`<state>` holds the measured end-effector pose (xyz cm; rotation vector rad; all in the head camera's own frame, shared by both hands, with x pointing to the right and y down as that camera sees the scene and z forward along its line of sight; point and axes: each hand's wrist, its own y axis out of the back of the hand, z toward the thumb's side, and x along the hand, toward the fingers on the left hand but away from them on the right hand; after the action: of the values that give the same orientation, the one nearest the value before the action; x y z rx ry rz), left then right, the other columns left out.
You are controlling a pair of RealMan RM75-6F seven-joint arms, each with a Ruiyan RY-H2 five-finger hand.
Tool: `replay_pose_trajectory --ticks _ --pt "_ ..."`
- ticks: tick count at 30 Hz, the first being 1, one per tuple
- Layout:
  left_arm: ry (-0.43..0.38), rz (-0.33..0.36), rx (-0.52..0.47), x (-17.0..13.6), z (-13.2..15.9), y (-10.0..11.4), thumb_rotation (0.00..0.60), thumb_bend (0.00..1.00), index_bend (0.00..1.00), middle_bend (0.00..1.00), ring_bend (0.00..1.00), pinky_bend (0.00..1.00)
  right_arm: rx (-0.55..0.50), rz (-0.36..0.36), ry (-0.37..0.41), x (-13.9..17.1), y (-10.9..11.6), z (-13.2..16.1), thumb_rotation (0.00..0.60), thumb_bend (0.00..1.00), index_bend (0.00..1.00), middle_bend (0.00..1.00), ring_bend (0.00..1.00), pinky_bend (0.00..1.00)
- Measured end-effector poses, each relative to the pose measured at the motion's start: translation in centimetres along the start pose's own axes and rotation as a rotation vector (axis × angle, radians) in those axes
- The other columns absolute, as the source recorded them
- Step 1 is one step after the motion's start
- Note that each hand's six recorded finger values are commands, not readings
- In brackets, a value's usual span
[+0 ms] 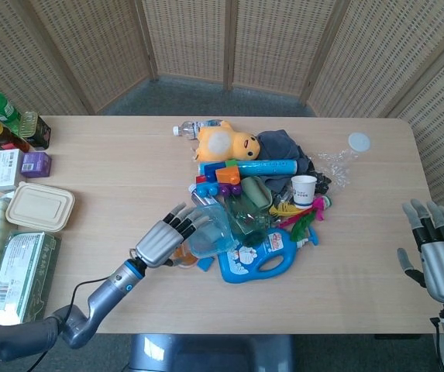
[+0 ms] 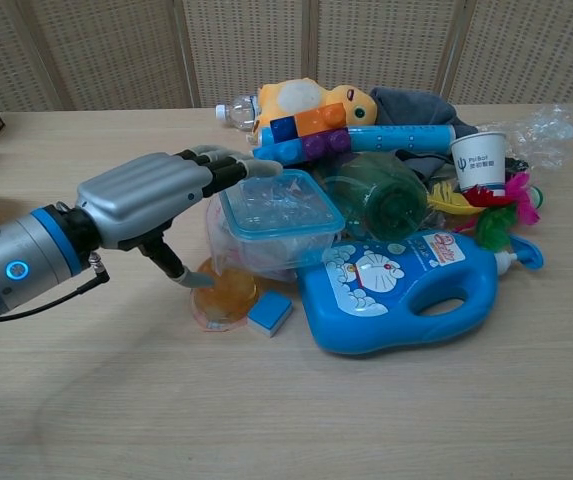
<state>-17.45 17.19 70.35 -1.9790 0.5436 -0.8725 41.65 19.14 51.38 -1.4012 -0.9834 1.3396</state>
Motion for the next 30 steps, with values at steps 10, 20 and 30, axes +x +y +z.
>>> replay_pose_trajectory --ticks 10,20,30 --pt "0.031 0.05 -0.029 1.0 0.7 -1.0 0.6 0.11 0.07 0.09 0.0 0.0 -0.007 0.006 -0.001 0.1 0.0 -0.1 0.585 0.41 0.0 0.0 0.0 0.0" --pt "0.054 0.097 -0.082 2.2 1.4 -2.1 0.6 0.25 0.26 0.27 0.16 0.04 -0.009 0.014 -0.005 0.2 0.1 -0.2 0.584 0.41 0.0 0.0 0.0 0.0" --pt "0.04 0.167 -0.12 3.0 2.1 -1.9 0.6 0.34 0.38 0.41 0.35 0.29 -0.011 0.016 -0.002 0.2 0.2 -0.1 0.589 0.41 0.0 0.0 0.0 0.0"
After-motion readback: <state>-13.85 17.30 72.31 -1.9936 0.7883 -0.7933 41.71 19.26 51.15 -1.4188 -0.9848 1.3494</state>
